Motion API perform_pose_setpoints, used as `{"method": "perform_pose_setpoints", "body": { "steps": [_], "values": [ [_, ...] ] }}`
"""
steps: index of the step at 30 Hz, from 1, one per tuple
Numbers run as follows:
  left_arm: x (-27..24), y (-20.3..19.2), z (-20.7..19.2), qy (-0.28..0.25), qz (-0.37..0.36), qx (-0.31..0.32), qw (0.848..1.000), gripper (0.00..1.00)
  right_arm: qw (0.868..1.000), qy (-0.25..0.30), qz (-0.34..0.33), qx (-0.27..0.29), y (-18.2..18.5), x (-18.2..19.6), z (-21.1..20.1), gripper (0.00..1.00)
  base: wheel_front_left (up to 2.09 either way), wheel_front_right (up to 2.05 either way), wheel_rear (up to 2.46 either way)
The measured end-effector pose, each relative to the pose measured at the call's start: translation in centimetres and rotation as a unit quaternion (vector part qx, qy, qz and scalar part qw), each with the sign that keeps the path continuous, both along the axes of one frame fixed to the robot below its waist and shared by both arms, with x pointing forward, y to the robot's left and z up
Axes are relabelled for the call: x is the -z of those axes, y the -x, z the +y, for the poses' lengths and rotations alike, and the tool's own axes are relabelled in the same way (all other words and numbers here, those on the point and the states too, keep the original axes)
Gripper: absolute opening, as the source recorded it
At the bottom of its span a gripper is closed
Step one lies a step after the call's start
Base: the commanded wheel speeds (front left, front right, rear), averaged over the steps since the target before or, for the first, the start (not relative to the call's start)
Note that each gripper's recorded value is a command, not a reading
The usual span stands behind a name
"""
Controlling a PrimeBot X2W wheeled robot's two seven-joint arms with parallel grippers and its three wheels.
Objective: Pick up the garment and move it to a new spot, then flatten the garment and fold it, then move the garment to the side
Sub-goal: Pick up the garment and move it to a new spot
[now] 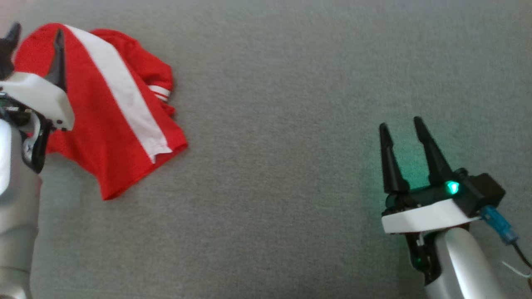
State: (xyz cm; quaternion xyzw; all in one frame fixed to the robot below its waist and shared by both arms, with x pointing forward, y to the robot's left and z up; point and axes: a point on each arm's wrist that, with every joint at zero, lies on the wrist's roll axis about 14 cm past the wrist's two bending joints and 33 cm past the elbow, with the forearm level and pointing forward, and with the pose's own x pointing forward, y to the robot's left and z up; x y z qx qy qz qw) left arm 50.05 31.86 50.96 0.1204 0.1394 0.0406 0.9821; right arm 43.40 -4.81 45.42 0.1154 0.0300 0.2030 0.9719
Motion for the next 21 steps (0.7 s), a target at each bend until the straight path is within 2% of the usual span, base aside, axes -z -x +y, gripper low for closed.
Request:
{"method": "perform_pose_setpoints", "body": {
  "steps": [6,12,13,14,21],
  "values": [
    [7.0,-0.8,-1.2,0.021,0.137,0.006,0.99,1.0,1.0,0.006,0.011,0.02,-1.0,1.4,-1.4,1.0,0.0,0.0,0.0],
    [10.1,-0.7,-1.1,0.027,0.194,0.0,0.981,1.0,0.999,0.011,0.014,0.028,-1.5,1.9,-2.0,1.0,0.0,0.0,0.0],
    [10.3,-0.7,-1.2,0.03,0.197,0.0,0.98,0.31,0.999,0.011,0.014,0.028,-1.5,1.9,-2.1,1.0,0.0,0.0,0.0],
    [10.4,-0.8,-1.3,0.032,0.196,0.002,0.98,0.0,0.999,0.011,0.015,0.029,-1.5,2.0,-2.1,1.0,0.0,0.0,0.0],
    [9.5,-1.0,-1.7,0.046,0.172,0.008,0.984,0.0,1.0,0.01,0.01,0.027,-1.4,1.5,-1.9,1.0,0.0,0.0,0.0]
  ]
}}
